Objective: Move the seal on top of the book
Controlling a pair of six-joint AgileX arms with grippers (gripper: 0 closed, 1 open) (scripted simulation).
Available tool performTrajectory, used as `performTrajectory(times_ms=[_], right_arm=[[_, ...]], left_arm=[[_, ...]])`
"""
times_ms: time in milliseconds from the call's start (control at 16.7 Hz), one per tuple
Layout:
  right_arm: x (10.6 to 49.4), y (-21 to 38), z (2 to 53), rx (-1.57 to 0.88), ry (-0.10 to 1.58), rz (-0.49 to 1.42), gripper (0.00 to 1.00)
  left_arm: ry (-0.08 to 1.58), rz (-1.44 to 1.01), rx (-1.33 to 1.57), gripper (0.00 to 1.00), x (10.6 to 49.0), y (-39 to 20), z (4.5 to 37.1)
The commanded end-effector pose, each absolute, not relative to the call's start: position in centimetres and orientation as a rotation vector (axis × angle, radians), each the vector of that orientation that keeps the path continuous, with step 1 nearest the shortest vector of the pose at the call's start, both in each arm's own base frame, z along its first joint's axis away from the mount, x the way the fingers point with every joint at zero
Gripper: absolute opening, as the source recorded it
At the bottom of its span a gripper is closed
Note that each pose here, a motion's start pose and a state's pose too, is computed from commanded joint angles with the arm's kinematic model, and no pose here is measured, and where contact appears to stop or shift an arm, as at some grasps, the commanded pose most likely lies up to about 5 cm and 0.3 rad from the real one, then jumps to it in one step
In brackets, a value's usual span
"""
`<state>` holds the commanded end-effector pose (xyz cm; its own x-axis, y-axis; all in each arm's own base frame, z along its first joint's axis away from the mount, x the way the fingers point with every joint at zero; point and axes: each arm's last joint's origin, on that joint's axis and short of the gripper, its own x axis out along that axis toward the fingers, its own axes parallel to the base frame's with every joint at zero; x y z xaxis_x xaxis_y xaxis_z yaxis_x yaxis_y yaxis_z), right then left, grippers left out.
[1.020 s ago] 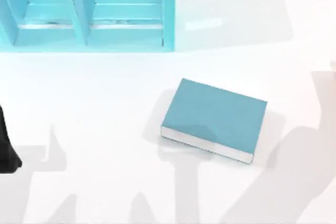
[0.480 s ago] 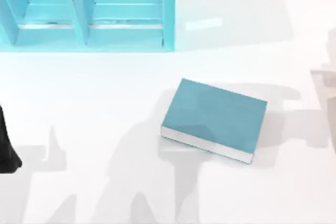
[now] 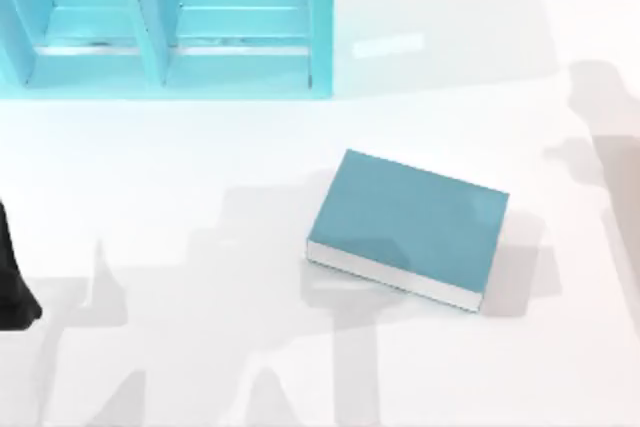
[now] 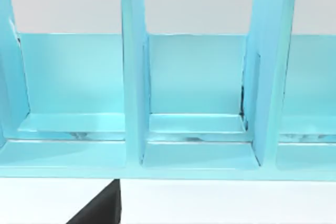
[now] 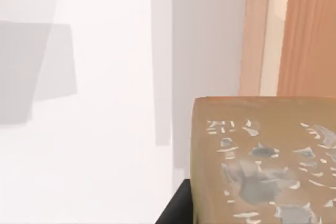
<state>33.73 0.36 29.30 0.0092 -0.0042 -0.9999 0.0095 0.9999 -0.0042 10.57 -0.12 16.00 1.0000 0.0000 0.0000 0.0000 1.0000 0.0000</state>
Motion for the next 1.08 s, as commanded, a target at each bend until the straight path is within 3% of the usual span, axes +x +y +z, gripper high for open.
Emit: performTrajectory(times_ms=[300, 540, 780, 1080], right_arm=[[35.3, 2.8, 28.2, 0.01, 1.572, -0.013, 0.0], [37.6, 11.1, 25.2, 0.011, 1.582, -0.018, 0.0], [37.1, 21.0, 21.8, 0.01, 1.578, -0.016, 0.0], [36.4, 24.5, 20.5, 0.012, 1.568, -0.012, 0.0]], left_arm=[[0.0, 0.0, 0.0, 1.0, 10.6, -0.1, 16.0], [0.0, 0.0, 0.0, 1.0, 10.6, -0.1, 16.0], [0.0, 0.0, 0.0, 1.0, 10.6, -0.1, 16.0], [0.0, 0.0, 0.0, 1.0, 10.6, -0.1, 16.0]])
